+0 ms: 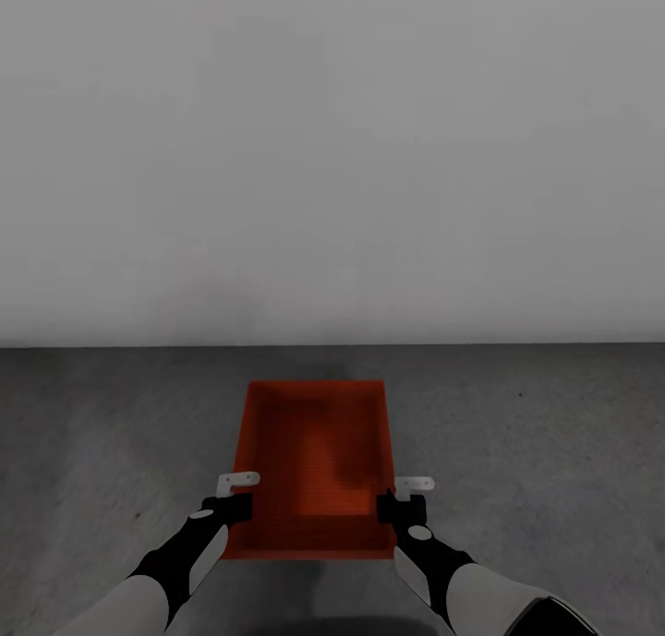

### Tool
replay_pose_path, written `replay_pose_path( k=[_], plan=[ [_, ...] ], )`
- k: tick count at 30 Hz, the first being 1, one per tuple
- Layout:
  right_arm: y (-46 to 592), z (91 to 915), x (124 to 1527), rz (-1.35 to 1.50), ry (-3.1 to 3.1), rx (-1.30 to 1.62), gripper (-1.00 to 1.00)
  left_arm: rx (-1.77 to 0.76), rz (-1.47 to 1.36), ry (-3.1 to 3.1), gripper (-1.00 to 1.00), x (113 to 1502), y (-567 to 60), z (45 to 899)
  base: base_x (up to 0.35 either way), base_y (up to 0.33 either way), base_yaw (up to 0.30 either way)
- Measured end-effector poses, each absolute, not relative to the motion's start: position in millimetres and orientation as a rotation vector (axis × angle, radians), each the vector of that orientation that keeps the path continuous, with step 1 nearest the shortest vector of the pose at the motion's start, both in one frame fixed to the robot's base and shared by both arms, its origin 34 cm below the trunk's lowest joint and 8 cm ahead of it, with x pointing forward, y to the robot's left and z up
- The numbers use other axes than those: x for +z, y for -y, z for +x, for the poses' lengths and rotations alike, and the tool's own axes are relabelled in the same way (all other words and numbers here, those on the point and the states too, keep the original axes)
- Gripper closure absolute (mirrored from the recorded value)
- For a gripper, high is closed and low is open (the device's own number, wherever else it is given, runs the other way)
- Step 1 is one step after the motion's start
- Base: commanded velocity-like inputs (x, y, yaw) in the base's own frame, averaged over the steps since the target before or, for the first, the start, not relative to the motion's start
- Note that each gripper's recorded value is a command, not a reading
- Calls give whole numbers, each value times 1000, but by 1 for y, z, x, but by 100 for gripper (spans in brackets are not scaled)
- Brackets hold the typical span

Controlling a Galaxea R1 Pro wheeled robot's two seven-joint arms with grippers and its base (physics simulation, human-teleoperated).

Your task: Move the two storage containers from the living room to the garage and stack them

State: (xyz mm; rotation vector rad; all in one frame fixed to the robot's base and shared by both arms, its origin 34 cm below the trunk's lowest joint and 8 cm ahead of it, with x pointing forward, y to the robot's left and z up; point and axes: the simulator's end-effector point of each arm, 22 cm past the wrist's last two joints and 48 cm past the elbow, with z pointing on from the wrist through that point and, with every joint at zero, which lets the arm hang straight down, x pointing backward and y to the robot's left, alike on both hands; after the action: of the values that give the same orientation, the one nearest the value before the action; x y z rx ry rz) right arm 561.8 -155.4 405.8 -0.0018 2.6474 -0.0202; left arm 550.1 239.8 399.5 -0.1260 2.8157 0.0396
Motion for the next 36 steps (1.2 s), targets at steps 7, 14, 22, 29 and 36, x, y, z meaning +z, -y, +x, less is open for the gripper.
replay_pose_path(
  k=[7, 14, 22, 29, 36],
  plan=[
    [163, 562, 405, 6, -2649, -28, -100, 32, -161, -2821, -100, 398, -240, 548, 0, 0, 0],
    [174, 556, 402, 53, -2661, -53, -100, 72, -220, -2846, -100, 393, -255, 535, 0, 0, 0],
    [174, 557, 402, 53, -2660, -53, -100, 69, -216, -2836, -100, 395, -254, 540, 0, 0, 0],
    [174, 557, 402, 53, -2661, -53, -100, 69, -218, -2835, -100, 395, -254, 540, 0, 0, 0],
    [174, 557, 404, 52, -2661, -53, -100, 69, -217, -2836, -100, 397, -254, 540, 0, 0, 0]
  ],
)
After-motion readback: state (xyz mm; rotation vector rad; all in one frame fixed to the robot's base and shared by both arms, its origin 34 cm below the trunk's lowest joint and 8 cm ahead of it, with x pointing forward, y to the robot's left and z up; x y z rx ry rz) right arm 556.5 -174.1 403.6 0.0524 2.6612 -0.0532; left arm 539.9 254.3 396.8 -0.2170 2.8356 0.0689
